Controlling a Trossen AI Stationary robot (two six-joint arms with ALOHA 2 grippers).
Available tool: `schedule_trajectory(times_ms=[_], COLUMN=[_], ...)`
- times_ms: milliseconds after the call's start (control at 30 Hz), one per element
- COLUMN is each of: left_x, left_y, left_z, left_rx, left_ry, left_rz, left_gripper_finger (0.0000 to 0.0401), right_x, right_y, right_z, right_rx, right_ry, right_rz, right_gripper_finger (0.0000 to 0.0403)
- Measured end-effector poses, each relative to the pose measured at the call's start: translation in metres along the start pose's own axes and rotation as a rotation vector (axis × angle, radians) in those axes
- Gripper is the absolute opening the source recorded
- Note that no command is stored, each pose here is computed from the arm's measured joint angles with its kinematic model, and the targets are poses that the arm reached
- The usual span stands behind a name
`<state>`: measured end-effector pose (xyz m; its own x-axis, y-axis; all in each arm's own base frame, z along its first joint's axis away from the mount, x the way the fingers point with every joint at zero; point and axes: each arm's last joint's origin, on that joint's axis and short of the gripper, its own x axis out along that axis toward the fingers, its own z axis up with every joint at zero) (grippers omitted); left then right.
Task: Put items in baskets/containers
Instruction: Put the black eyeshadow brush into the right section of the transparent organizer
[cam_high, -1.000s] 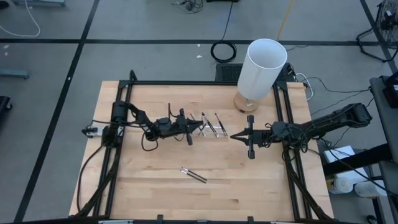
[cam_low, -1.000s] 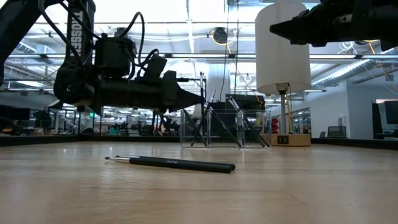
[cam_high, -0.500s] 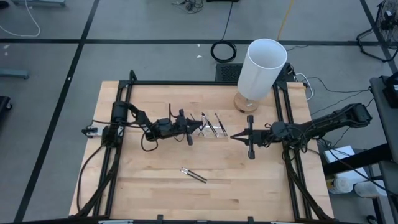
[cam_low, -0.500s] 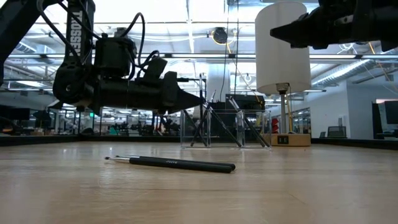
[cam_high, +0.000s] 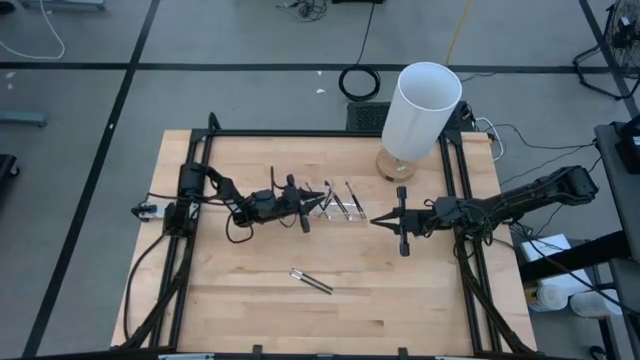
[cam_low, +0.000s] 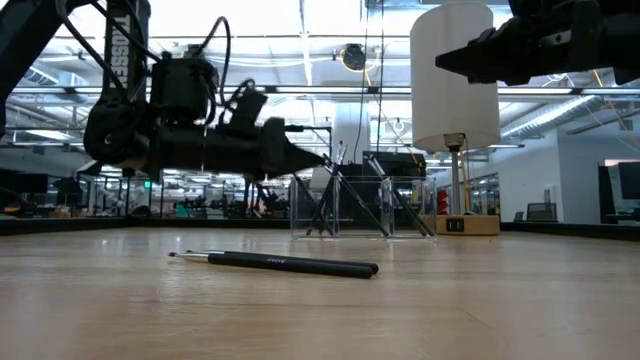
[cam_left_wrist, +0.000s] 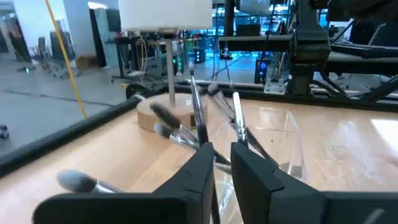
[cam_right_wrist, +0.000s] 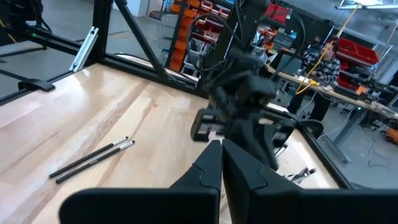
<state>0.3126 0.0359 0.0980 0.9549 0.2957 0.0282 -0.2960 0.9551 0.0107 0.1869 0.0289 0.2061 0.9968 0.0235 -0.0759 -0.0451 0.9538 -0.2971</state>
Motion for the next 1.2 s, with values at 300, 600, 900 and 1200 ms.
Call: schedule_trajectory(times_ms=[300, 600, 900, 1200], left_x=[-0.045, -0.12, -0.136, -0.135], left_y=[-0.018, -0.043, -0.043, -0.05], left_z=[0.077, 0.085, 0.058, 0.036], left_rx=[0.069, 0.104, 0.189, 0.17], left_ry=[-0.235, -0.029, 0.131, 0.256], left_rz=[-0.075, -0.264, -0.445, -0.527], left_gripper_finger=[0.0065, 0.0041, 0.0004, 0.0004], right_x=[0.0, 0.001, 0.007, 0.01], right_y=[0.001, 0.004, 0.003, -0.012], right_z=[-0.002, -0.009, -0.011, -0.004], right_rx=[0.04, 0.06, 0.035, 0.136], right_ry=[0.025, 0.078, 0.066, -0.045], right_rz=[0.007, 0.068, 0.049, -0.045], right_gripper_finger=[0.0, 0.0, 0.0, 0.0])
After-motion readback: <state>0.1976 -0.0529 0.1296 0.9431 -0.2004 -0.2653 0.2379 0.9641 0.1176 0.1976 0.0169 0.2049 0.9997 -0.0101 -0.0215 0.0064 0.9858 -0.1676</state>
